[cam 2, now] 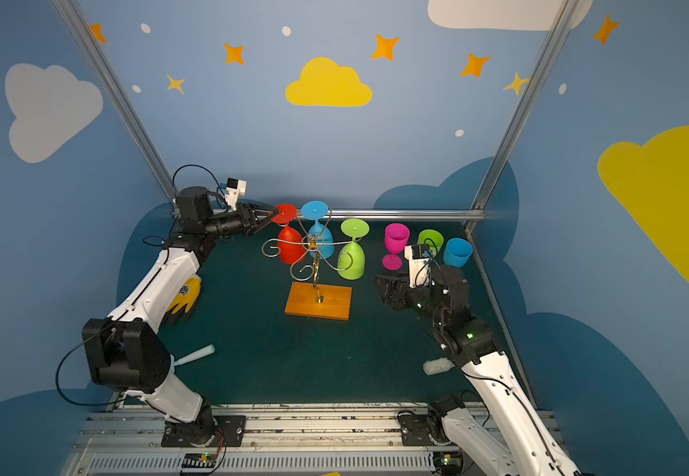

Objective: Take the wine glass off the wine glass rack
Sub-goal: 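Reach the left gripper to the red glass foot while the right returns, then close the left gripper on the red glass foot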

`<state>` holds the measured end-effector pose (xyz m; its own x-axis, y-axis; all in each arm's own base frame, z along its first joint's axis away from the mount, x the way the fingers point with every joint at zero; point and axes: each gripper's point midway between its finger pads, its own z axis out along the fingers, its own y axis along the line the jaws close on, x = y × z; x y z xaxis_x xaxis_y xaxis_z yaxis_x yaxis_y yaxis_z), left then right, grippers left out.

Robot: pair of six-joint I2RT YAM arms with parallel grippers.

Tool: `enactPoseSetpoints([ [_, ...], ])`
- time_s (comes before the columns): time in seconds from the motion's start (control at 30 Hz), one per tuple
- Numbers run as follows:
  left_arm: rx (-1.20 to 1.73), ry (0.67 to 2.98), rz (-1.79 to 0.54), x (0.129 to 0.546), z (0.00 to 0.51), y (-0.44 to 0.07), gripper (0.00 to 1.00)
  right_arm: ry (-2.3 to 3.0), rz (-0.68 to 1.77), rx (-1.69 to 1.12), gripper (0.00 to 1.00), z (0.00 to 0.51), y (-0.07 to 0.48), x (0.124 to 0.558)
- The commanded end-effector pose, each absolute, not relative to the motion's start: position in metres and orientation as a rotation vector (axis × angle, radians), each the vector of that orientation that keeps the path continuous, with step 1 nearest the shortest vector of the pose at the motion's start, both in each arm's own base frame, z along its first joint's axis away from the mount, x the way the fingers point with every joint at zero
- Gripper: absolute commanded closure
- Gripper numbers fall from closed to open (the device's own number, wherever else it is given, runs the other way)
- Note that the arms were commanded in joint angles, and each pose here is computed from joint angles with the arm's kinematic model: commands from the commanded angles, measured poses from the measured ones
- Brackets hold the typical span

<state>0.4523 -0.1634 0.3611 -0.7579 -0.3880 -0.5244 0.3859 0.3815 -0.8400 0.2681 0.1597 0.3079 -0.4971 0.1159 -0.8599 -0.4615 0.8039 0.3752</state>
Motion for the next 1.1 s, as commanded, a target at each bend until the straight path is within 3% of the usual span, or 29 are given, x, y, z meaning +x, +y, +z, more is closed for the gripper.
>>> enactPoseSetpoints([
  [0.0, 0.038, 1.936, -1.435, 0.449, 0.374, -0.164, 0.76, 1.953, 0.71, -0.264, 0.27, 0.315, 0.16, 0.267],
  [0.7, 0.026, 1.934, -1.466, 0.441, 0.384, -0.162, 0.97, 1.945, 0.716, -0.266, 0.27, 0.32, 0.161, 0.266],
  [1.07, 0.013, 1.877, -1.528, 0.436, 0.405, -0.158, 0.97, 1.937, 0.716, -0.266, 0.27, 0.323, 0.16, 0.263],
])
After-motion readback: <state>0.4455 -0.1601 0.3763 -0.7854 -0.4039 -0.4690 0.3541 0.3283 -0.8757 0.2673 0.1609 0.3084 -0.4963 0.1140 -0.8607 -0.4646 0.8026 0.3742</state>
